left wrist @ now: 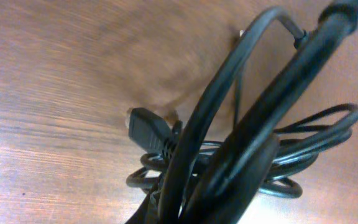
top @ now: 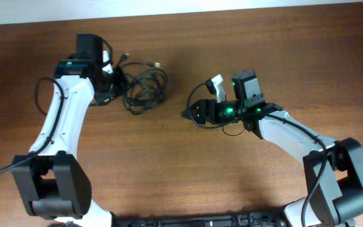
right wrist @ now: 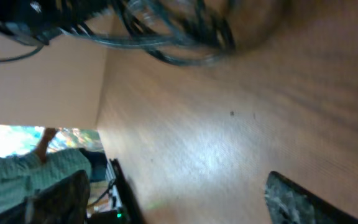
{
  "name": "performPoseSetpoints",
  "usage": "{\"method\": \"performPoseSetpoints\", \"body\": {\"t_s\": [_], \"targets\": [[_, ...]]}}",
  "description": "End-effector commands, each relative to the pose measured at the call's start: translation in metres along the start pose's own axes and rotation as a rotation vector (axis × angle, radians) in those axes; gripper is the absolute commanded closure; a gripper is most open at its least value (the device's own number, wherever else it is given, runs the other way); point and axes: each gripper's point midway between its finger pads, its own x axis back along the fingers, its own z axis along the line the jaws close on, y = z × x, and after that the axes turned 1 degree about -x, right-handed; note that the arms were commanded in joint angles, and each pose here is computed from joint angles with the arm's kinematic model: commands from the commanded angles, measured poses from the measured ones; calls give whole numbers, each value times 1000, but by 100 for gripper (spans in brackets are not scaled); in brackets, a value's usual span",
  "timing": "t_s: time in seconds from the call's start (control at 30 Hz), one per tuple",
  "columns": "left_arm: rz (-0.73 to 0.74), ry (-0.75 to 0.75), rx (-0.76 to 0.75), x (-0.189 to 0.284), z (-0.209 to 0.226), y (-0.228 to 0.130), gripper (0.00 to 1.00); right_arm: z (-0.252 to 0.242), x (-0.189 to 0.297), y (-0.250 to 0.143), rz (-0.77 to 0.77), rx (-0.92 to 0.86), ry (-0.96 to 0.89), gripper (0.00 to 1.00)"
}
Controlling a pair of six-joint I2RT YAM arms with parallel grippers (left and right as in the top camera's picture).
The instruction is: Untangle cables
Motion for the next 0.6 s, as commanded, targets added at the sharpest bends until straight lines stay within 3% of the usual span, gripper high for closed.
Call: {"method": "performPoseSetpoints", "body": {"t_s": [0.0,0.03,0.1,0.23,0.4,0.47,0.57], "targets": [[27,-97,-369,7,-55,-25,100,21,1,5,-5,123,78,10],[41,-113,-512,4,-72,-39,100,23,0,4,-7,176,84,7],[54,-122,-587,5,-82,-49,100,25,1,5,-14,300,84,1],[-7,-132,-619,34,-84,-48,100,26,12,19,-79,419,39,1],[14,-140,-628,35,-87,-55,100,24,4,23,-97,481,-49,1],[28,-240,-637,38,-104,-63,99,20,-7,22,-107,501,-128,1],[39,-251,-675,37,-116,-74,99,19,-30,12,-101,576,-250,1]]}}
